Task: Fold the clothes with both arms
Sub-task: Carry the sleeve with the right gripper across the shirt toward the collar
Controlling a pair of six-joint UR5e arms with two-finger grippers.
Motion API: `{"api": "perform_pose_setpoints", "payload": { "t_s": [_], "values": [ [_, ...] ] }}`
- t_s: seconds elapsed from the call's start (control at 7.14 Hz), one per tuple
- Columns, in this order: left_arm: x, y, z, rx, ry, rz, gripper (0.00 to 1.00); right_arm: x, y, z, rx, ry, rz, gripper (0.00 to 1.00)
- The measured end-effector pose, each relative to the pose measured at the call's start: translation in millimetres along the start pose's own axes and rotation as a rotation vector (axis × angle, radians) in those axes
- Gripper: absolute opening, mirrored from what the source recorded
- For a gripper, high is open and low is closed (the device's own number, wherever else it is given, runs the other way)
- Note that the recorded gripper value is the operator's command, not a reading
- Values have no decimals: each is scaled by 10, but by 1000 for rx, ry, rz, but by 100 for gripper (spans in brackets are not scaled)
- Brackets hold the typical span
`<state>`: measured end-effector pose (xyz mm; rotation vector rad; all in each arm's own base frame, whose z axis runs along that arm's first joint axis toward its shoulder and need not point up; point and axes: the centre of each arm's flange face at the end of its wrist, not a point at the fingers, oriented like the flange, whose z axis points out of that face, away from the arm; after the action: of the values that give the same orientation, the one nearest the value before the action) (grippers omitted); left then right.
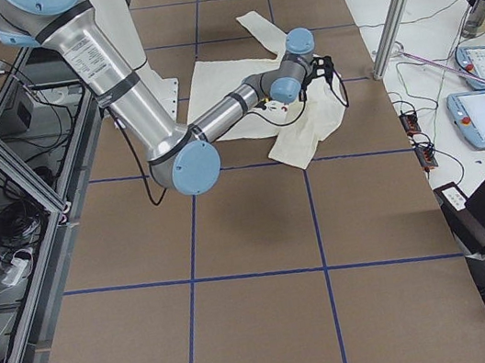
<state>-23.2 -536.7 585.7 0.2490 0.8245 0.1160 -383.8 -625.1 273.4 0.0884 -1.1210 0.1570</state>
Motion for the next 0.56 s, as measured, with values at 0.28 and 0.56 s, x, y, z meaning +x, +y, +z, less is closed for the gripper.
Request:
{"api": "perform_pose_setpoints", "payload": {
  "t_s": [0.28,0.56],
  "values": [
    [0,-4,-1,0,-2,0,100,-1139,-363,128,23,-35,-16,0],
    [7,-15,-7,1,-2,1,100,-2015,-203,491,84,-44,-77,0]
  ]
}}
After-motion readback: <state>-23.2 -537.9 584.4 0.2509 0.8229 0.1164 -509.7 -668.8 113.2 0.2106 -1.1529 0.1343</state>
